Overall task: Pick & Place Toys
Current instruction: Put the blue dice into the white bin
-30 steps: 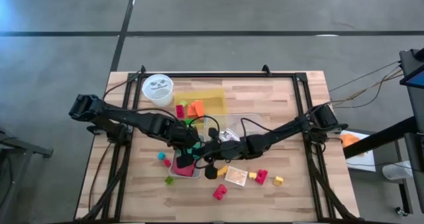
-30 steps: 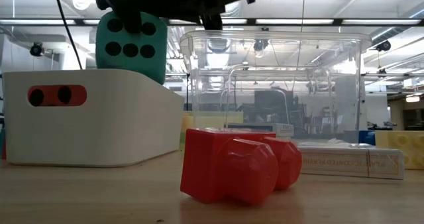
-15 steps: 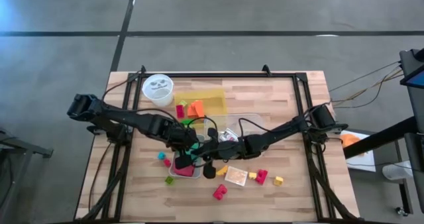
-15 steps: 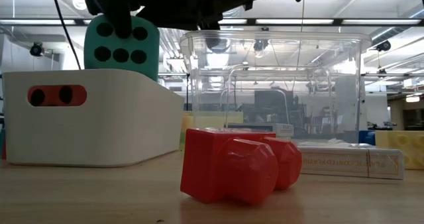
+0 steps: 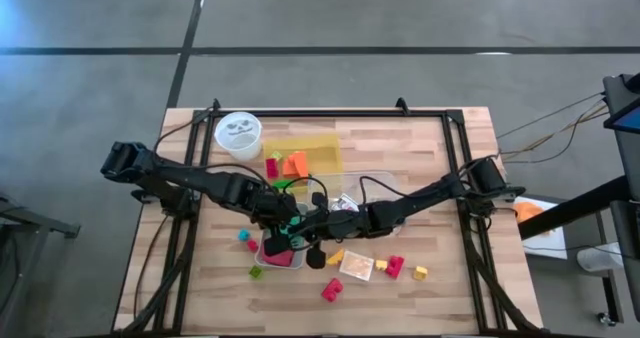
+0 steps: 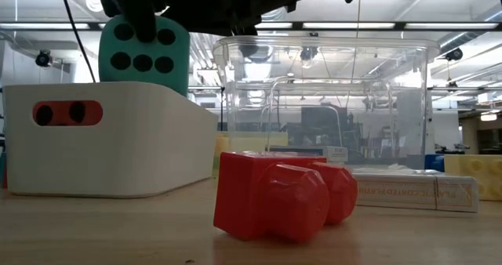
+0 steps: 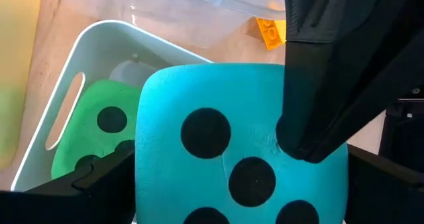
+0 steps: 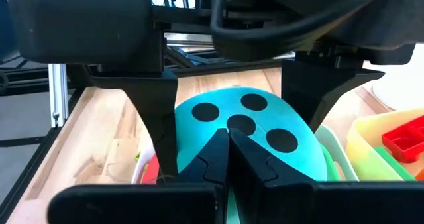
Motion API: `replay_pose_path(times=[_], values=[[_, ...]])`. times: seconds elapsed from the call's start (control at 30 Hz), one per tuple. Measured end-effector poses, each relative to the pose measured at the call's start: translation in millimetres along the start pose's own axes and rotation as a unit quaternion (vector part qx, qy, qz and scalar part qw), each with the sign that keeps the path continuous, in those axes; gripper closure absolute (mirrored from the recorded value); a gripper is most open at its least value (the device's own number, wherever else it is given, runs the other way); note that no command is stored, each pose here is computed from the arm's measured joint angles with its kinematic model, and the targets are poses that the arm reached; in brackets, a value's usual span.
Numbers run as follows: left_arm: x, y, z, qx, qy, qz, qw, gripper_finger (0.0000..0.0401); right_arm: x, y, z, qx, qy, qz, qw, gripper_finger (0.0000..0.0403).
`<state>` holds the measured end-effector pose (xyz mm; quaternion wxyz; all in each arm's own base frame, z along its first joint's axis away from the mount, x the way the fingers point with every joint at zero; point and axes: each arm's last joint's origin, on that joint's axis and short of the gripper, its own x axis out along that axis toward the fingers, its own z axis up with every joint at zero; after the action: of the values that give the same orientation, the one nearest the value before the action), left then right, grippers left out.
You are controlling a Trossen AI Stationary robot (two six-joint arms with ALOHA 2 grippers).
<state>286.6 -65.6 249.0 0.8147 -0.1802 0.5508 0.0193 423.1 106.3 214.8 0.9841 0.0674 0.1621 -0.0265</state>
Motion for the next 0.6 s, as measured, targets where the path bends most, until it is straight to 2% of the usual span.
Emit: replay_pose_path(times=[0.6], values=[[-4.4,-1.2,2.5,0.001,-0.026,-0.005,1.0,0.0001,-0.1,-2.2,-1.4,0.014,0.017,0.006,1.0,0.0395]])
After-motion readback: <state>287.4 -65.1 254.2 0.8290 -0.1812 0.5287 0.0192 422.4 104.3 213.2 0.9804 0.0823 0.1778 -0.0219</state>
